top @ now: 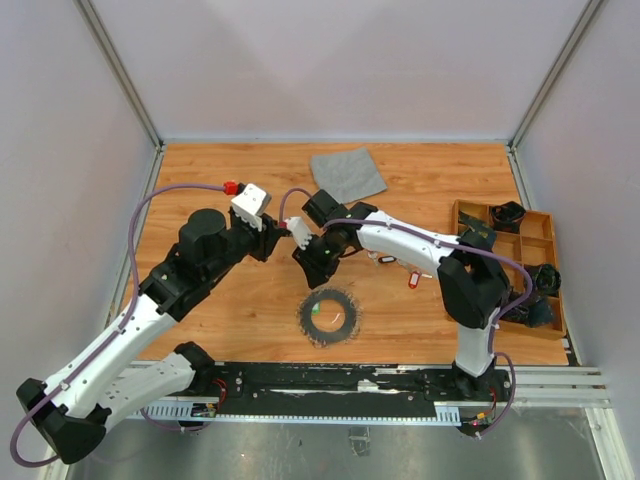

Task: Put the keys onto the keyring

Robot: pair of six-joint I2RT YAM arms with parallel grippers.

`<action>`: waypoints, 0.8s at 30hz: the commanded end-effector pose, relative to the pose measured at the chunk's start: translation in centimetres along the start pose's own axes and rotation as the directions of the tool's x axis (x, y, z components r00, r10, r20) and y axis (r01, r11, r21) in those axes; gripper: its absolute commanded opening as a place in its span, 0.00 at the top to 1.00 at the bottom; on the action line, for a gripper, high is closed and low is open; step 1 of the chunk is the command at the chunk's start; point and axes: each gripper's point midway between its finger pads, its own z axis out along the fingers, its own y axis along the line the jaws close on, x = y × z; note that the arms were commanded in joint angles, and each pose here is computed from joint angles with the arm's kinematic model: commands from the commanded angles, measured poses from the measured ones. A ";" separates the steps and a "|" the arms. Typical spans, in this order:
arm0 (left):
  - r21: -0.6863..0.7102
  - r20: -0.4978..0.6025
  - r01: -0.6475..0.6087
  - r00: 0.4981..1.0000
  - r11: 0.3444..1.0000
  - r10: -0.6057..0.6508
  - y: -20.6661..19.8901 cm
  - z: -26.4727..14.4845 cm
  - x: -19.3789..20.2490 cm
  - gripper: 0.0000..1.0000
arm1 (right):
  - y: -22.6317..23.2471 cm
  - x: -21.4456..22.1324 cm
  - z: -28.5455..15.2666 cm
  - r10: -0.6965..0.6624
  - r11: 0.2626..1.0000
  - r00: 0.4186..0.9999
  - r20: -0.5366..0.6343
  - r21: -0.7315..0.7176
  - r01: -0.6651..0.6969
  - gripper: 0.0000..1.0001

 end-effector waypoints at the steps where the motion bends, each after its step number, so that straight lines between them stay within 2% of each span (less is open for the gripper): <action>1: -0.012 0.005 0.007 1.000 1.000 -0.007 0.5 0.4 0.6 0.68 | -3.7 -4.2 -1.4 -0.019 0.986 0.985 0.173 0.168 -0.011 0.67; 4: -0.014 -0.011 0.049 0.999 0.999 -0.049 1.2 0.9 1.4 0.68 | -5.7 -5.0 -3.9 0.028 0.974 0.947 0.321 0.206 -0.099 0.51; 9: -0.036 -0.019 0.127 0.992 0.991 -0.128 2.7 1.8 2.6 0.66 | -7.2 -2.6 -7.8 0.122 0.959 0.845 0.520 0.156 -0.235 0.44; 12: -0.031 -0.033 0.180 0.983 0.983 -0.181 2.8 2.4 3.6 0.64 | -8.5 0.0 -9.2 0.180 0.910 0.809 0.559 0.218 -0.353 0.41; 16: -0.003 -0.046 0.232 0.972 0.973 -0.232 2.5 3.2 4.9 0.62 | -8.4 2.9 -10.4 0.235 0.872 0.757 0.609 0.212 -0.441 0.40; 20: 0.014 -0.043 0.232 0.972 0.973 -0.231 2.4 3.7 4.7 0.60 | -8.9 5.7 -12.4 0.262 0.814 0.695 0.669 0.233 -0.532 0.41; 24: 0.011 -0.051 0.215 0.976 0.977 -0.214 2.6 4.3 4.7 0.59 | -8.8 8.3 -12.6 0.313 0.780 0.666 0.677 0.217 -0.587 0.41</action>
